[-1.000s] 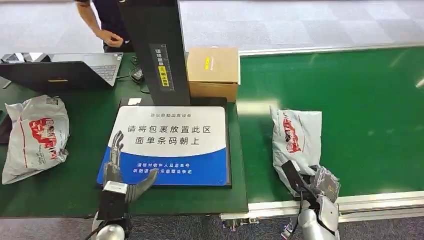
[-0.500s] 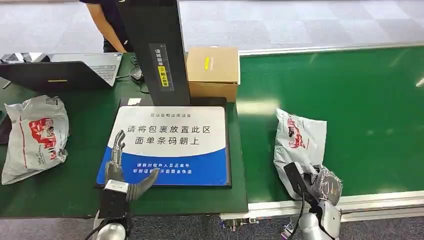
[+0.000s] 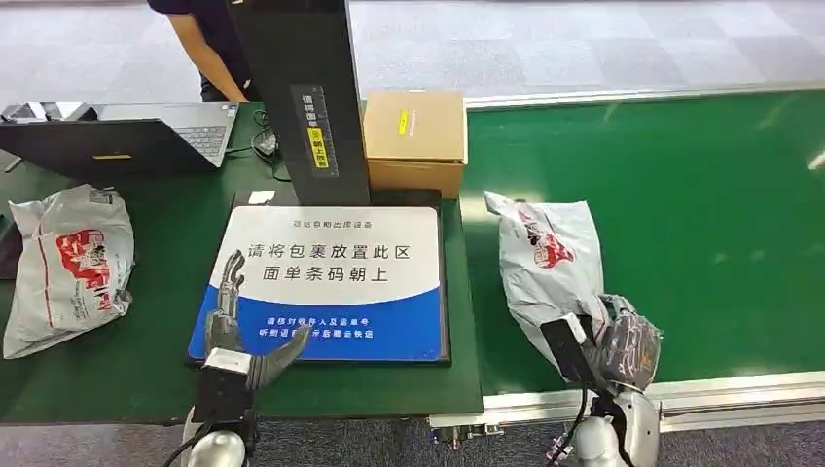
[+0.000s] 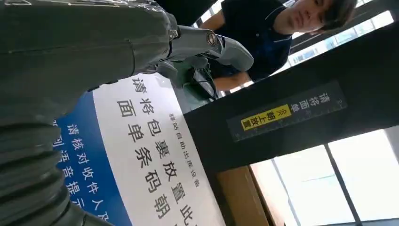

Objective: Moved the parcel from conveyor to table for the left to box.

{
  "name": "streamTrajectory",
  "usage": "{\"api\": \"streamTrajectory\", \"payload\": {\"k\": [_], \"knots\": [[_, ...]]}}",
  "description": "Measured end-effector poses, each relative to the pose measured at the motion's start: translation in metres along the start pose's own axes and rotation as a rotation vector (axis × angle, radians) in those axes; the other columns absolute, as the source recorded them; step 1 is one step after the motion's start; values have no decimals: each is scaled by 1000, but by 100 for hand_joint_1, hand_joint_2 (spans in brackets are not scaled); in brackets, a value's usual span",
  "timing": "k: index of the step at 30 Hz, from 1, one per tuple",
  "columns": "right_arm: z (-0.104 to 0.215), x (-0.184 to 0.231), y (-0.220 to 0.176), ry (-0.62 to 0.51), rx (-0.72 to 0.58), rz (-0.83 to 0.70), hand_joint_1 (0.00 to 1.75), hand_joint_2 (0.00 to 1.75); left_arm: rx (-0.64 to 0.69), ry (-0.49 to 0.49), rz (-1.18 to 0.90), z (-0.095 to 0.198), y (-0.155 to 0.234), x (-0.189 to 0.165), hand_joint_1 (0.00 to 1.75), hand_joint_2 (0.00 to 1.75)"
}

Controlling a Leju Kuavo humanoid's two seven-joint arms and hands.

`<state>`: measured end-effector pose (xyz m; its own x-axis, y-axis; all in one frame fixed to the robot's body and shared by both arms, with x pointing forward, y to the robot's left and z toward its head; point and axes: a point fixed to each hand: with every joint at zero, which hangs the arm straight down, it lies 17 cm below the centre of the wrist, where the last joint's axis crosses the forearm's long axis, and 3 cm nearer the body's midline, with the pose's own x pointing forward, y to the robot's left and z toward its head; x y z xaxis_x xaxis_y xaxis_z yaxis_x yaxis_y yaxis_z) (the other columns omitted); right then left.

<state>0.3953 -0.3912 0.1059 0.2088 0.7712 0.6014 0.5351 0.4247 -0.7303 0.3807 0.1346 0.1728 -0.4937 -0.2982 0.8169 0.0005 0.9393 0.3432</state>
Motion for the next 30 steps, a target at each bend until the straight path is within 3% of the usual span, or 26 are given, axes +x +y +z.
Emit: {"api": "streamTrajectory", "payload": {"k": [12, 21, 30], "knots": [[6, 90, -15, -227, -32, -104, 168, 175, 11, -8, 2, 0, 2, 1, 0, 175], [4, 172, 8, -417, 40, -213, 162, 175, 55, -9, 2, 2, 9, 0, 0, 175], [3, 218, 27, -544, 103, -231, 164, 175, 88, -8, 2, 2, 16, 0, 0, 175]]}}
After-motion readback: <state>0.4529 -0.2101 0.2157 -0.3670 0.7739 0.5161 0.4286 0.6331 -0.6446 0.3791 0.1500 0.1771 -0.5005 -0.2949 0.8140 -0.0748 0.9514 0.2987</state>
